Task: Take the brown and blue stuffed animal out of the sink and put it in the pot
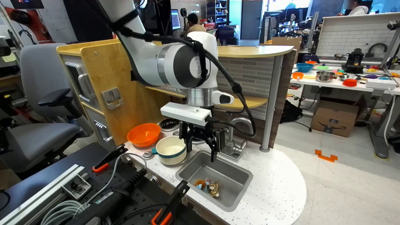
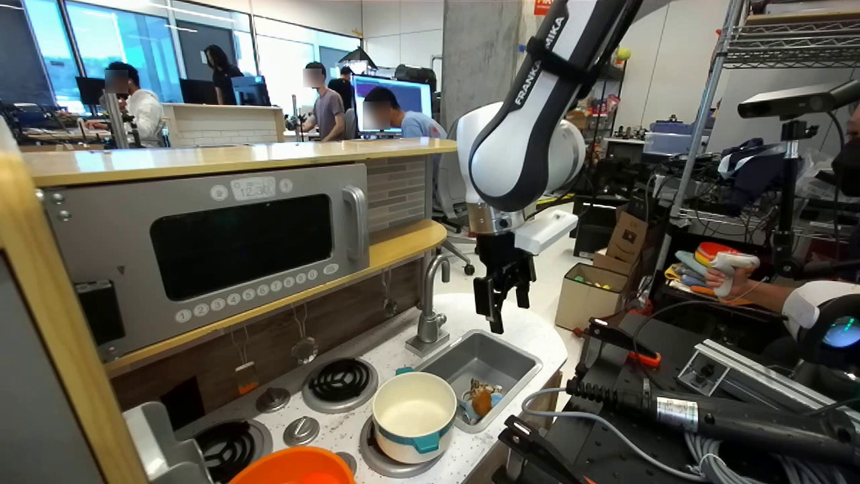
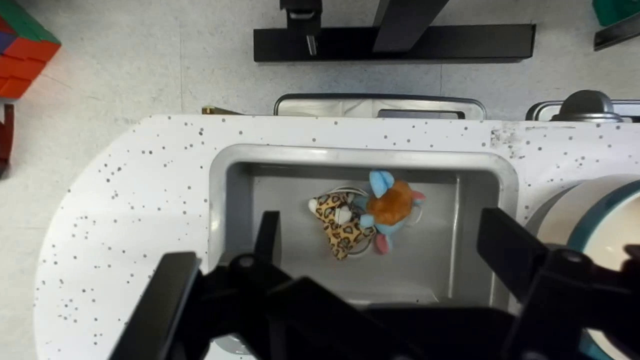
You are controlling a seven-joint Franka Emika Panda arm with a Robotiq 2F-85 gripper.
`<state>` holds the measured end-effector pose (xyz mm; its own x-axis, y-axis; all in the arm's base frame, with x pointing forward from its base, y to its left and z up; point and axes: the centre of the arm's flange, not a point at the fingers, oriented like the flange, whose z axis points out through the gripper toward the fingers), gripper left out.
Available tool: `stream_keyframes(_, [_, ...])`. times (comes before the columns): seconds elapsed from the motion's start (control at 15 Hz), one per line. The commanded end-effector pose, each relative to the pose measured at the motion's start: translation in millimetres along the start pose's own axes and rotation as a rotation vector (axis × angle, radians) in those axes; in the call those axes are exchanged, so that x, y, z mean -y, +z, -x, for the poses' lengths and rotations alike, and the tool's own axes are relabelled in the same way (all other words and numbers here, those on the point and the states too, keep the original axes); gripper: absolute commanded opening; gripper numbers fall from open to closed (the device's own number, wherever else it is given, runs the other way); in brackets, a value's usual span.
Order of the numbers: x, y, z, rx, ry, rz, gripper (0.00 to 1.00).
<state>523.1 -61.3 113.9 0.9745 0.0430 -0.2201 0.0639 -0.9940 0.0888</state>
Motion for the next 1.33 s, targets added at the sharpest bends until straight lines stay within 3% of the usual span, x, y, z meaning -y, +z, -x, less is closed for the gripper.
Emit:
stream_keyframes(0.0, [1,40,-39,-0.016,-0.121,0.003,1.00])
stream_keyframes(0.6, [43,121,-74,-0.031,-0.312,0.021,1.00])
stream_keyframes(1.0, [33,146,-92,-0.019,-0.325,0.010,1.00])
stream_keyframes(1.27, [42,160,-86,-0.002,-0.370,0.020,1.00])
